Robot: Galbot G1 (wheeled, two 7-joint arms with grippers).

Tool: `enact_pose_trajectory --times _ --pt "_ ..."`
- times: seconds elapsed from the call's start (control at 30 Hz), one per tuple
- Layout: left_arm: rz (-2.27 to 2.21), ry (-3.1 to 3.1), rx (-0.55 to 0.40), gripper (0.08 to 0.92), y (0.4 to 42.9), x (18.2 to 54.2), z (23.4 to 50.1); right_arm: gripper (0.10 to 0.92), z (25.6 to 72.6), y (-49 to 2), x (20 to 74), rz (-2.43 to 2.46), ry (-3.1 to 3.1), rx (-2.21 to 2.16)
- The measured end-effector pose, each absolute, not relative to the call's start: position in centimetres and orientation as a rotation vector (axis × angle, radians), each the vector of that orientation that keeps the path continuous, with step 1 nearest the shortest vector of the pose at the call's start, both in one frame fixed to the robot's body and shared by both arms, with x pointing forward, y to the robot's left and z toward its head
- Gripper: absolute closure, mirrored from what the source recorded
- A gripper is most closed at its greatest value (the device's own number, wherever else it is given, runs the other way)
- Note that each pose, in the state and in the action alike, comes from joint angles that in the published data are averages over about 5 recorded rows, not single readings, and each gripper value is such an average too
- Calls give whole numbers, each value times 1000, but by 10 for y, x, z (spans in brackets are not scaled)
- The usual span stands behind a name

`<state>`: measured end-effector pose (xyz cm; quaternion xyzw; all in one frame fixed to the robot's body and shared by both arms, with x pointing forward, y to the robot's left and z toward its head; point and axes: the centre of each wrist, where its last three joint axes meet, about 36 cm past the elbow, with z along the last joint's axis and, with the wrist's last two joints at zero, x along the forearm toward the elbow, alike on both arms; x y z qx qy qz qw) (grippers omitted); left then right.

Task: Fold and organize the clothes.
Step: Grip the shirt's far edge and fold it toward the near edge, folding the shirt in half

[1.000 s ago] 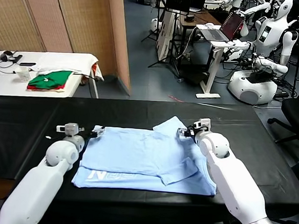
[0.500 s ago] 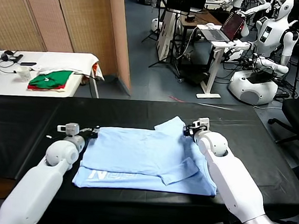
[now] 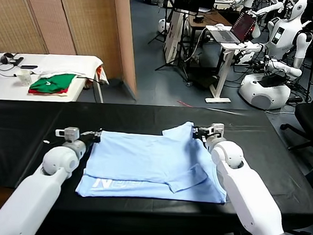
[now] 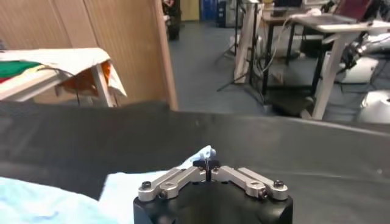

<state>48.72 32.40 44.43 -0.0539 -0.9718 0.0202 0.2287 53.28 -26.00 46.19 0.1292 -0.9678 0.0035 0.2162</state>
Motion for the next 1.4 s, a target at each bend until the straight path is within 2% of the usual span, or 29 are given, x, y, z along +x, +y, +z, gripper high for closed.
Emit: enact_pose_trajectory --times 0.27,0.57,1.13,1.4 --pt "44 -2722 -209 852 312 440 463 881 467 -282 500 42 -2681 321" --pt "9 -2763 -211 852 310 404 477 881 481 -293 462 115 -2682 317" --pt "-14 -2737 -139 852 315 343 467 881 482 -280 382 268 -2563 347" --pt "-50 -2698 -108 852 313 323 449 881 468 -275 359 272 -2512 349"
